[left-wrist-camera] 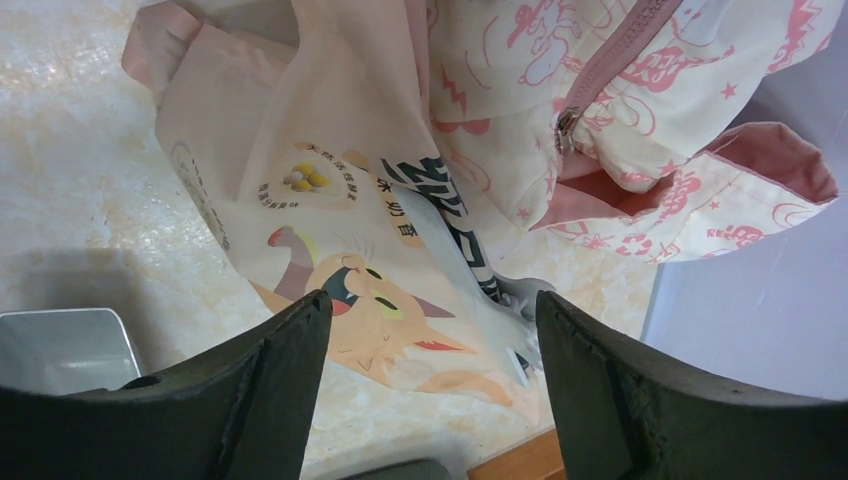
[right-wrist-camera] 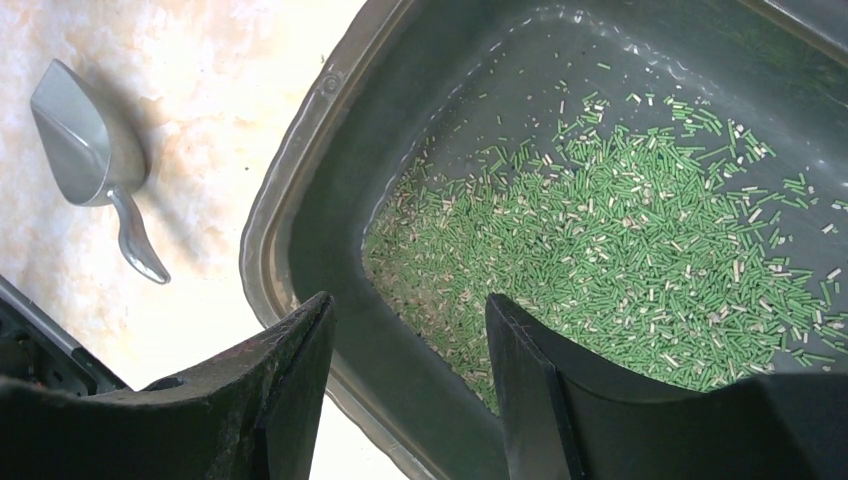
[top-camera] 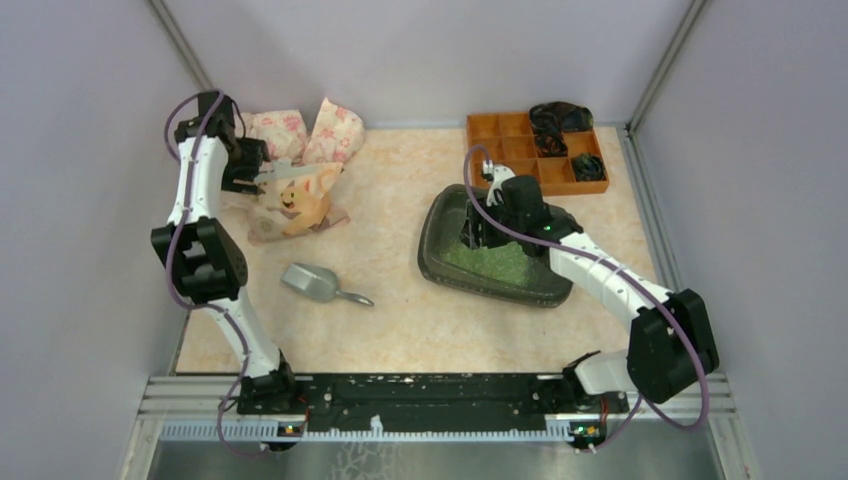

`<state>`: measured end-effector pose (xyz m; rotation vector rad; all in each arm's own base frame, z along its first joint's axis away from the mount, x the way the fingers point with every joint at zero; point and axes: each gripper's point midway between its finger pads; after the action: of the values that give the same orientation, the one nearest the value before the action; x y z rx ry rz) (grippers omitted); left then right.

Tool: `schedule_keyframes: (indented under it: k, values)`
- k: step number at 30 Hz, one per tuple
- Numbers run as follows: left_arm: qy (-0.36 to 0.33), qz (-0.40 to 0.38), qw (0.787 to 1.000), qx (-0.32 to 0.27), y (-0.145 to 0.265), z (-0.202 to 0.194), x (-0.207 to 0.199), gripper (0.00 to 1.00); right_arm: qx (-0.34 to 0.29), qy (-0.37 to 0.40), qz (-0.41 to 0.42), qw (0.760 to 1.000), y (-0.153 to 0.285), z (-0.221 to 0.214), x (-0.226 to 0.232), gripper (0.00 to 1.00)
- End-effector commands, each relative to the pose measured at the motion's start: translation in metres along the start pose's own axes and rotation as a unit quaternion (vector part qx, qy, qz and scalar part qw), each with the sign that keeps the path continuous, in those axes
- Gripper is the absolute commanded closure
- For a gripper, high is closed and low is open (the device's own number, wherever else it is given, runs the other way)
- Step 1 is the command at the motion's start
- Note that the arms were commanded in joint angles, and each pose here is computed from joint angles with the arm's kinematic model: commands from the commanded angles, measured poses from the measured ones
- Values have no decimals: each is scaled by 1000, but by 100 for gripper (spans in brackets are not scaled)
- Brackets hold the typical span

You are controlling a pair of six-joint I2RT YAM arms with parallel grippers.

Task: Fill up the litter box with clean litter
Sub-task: Move the cat litter bag to the center of the board.

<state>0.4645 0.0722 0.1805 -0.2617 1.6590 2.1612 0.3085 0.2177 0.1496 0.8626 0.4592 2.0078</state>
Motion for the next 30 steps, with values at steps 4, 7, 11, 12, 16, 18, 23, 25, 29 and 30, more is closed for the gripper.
schedule_keyframes:
  k: [4, 7, 11, 12, 16, 18, 23, 25, 29, 30]
  values:
    - [26, 64, 998, -6, -6, 3, 21, 19, -22, 22, 15, 999, 0, 13, 9, 43]
    - [31, 70, 997, -5, -11, 2, 24, 17, -21, 23, 17, 999, 0, 13, 10, 43]
    - [38, 78, 996, 4, -19, 0, 26, 4, -20, 26, 18, 999, 0, 14, 10, 42]
    - [37, 79, 996, 8, -20, -1, 25, 2, -20, 27, 18, 999, 0, 14, 10, 42]
    - [33, 93, 995, 17, -28, -3, 28, 2, -21, 29, 18, 999, 0, 15, 10, 42]
    - [33, 102, 994, 17, -31, -3, 32, 2, -19, 29, 19, 999, 0, 14, 10, 42]
    - [24, 118, 993, 17, -34, -5, 44, 41, -19, 33, 20, 999, 0, 14, 11, 42]
    - [25, 124, 992, 24, -33, -7, 50, 95, -19, 34, 21, 999, 1, 15, 11, 42]
    - [15, 122, 991, 45, -33, -14, 55, 100, -26, 40, 32, 998, 8, 18, 17, 42]
    - [10, 121, 991, 50, -31, -16, 56, 100, -27, 41, 34, 998, 10, 18, 19, 42]
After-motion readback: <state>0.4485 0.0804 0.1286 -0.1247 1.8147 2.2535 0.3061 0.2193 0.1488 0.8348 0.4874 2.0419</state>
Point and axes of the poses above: each gripper's point midway between its finger pads, its own y axis back along the fingers, its own x axis along the line the jaws close on, z = x × y, and after that the axes turned 4 degrees about -y, right-handed
